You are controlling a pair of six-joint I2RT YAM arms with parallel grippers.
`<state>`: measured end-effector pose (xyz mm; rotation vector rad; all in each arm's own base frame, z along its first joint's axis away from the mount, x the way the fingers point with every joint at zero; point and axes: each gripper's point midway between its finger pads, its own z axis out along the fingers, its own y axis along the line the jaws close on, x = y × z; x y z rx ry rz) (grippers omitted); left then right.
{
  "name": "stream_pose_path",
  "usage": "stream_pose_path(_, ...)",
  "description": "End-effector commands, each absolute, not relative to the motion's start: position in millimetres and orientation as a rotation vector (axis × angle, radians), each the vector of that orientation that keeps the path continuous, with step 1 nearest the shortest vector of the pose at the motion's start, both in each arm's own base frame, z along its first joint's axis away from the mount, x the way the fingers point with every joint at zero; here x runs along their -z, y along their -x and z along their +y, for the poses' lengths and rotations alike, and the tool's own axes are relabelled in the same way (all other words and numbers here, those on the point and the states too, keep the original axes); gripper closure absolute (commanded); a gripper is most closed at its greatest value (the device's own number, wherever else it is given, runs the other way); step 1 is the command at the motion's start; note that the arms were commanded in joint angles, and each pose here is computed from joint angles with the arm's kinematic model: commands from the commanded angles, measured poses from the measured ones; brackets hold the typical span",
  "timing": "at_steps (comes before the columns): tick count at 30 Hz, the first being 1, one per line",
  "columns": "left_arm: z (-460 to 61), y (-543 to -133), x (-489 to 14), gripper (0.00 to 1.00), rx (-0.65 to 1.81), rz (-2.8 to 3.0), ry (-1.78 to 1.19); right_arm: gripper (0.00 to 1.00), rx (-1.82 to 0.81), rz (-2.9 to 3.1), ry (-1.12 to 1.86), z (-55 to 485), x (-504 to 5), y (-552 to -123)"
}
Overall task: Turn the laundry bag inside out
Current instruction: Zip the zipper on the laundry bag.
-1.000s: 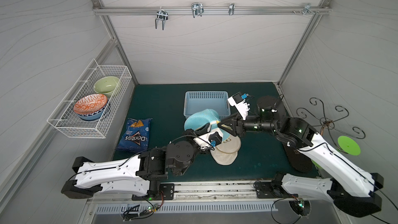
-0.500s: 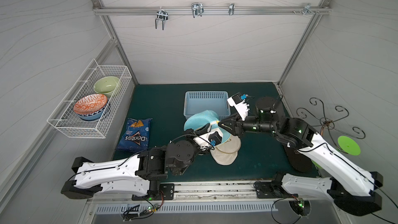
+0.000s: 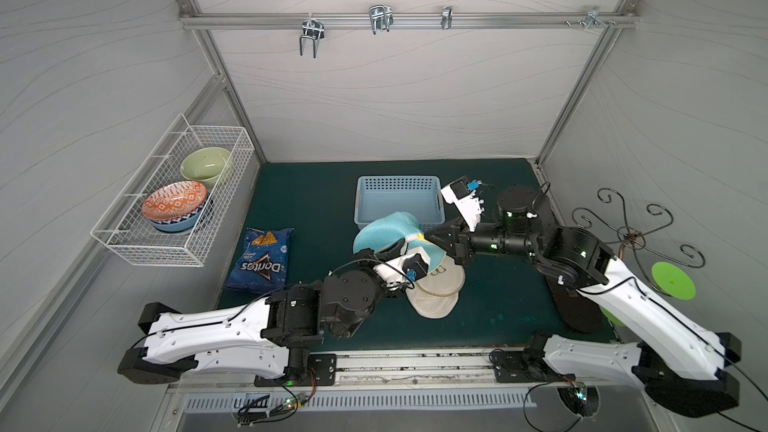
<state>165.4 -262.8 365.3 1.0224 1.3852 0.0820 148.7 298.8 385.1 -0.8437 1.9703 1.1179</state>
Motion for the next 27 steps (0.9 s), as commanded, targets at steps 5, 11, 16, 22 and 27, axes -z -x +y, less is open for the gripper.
stream_pose_path(5, -257.8, -165.7, -403.3, 1.00, -0.001, 1.364, -0.912, 0.72, -1.190, 1.917, 0.860, 298.9, -399.8, -138.4)
stream_pose_path(11, -257.8, -166.3, -406.1, 1.00, 0.003, 1.363, -0.901, 0.77, -1.182, 1.940, 0.860, 300.3, -392.9, -139.1)
stream_pose_path(16, -258.8, -166.2, -410.2, 1.00, 0.011, 1.362, -0.895, 0.92, -1.114, 1.955, 0.861, 300.3, -388.5, -142.5)
stream_pose_path(22, -249.4, -166.5, -411.1, 1.00, 0.000, 1.373, -0.892, 1.00, -1.045, 1.935, 0.801, 287.0, -393.8, -151.1)
stream_pose_path(27, -229.7, -165.8, -418.0, 1.00, 0.063, 1.396, -0.838, 1.00, -1.075, 1.926, 0.746, 278.5, -391.6, -157.6)
